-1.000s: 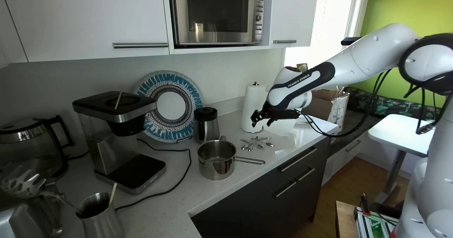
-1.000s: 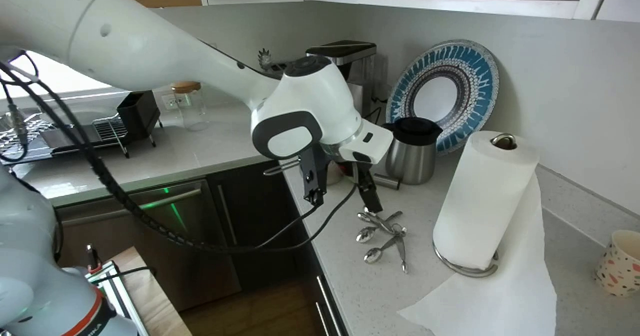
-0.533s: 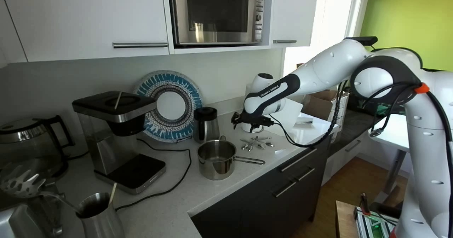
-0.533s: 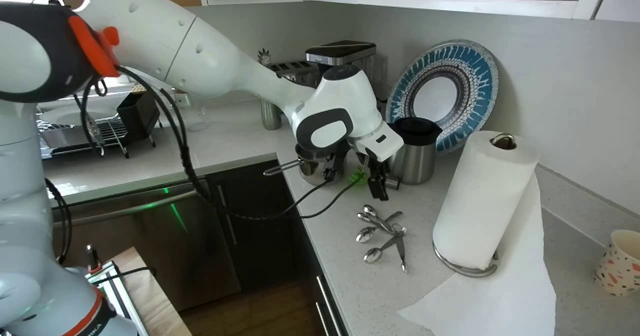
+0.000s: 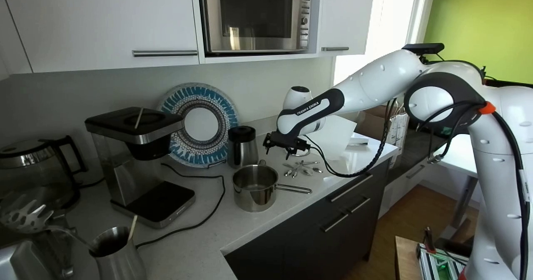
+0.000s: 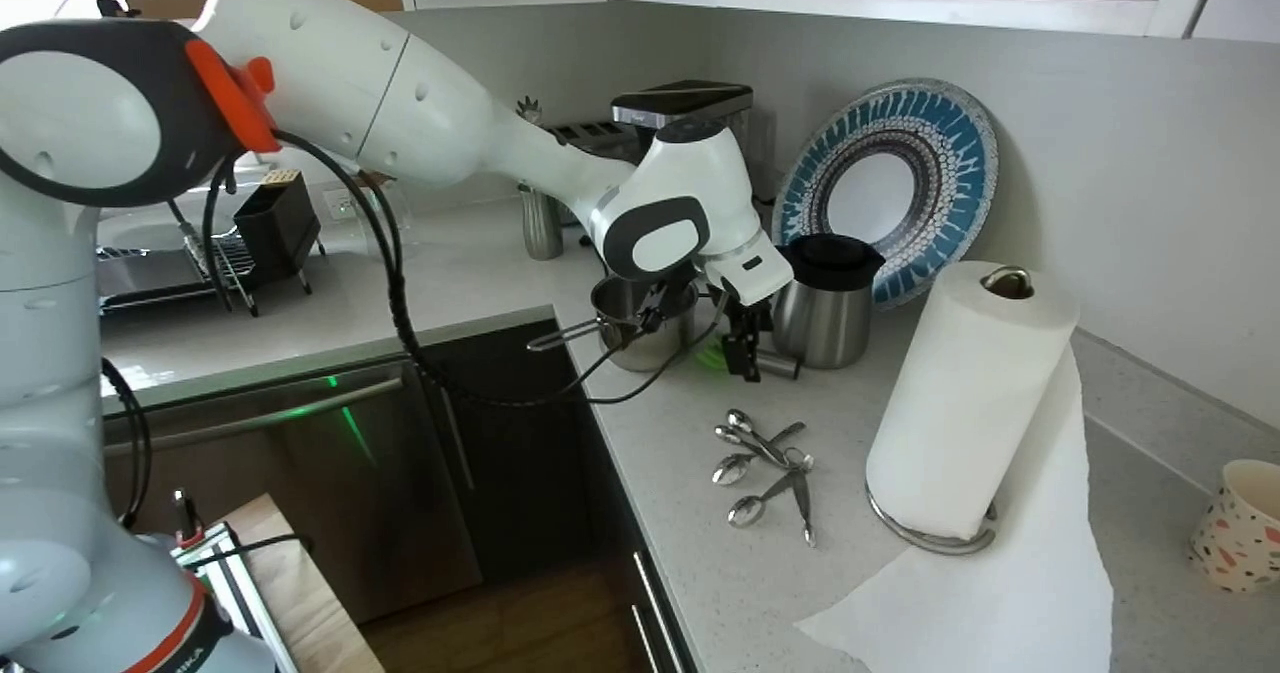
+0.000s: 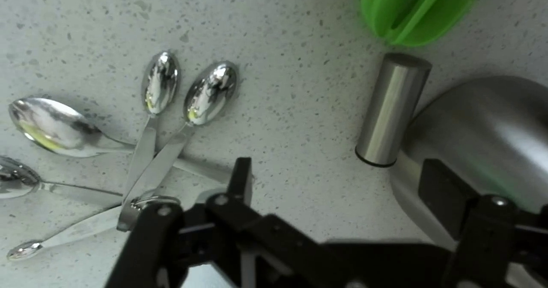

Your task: Pick up the small silver object next to the pot and put it on the drip tray of the coffee machine

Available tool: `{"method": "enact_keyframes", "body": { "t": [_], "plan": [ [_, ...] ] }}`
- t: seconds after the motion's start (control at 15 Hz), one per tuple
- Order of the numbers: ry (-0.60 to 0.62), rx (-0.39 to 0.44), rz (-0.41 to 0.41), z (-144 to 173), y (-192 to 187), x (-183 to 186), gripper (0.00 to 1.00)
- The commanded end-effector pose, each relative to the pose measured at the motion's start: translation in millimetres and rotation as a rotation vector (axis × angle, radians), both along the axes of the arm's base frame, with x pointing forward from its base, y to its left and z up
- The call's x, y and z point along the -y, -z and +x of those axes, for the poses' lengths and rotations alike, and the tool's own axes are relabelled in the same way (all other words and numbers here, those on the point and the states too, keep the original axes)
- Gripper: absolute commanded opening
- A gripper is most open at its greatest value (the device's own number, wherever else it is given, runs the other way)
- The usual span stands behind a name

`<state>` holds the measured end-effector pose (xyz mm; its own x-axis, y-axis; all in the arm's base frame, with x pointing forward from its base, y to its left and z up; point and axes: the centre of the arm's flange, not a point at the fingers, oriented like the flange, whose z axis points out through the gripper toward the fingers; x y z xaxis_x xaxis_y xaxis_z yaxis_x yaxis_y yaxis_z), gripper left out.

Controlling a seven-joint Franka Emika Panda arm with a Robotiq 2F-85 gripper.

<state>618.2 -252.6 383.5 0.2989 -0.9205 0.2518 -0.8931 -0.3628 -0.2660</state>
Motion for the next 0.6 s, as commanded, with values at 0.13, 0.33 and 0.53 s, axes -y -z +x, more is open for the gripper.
{"method": "enact_keyframes", "body": {
  "t": [0.13, 0.33, 0.53],
  "plan": [
    [0.052, 0.073, 0.078, 33, 31, -3, 1.00],
    [0.059, 0.094, 0.093, 50, 42, 0, 1.00],
    [0.056, 0.113, 0.091, 65, 41, 0, 1.00]
  ]
}}
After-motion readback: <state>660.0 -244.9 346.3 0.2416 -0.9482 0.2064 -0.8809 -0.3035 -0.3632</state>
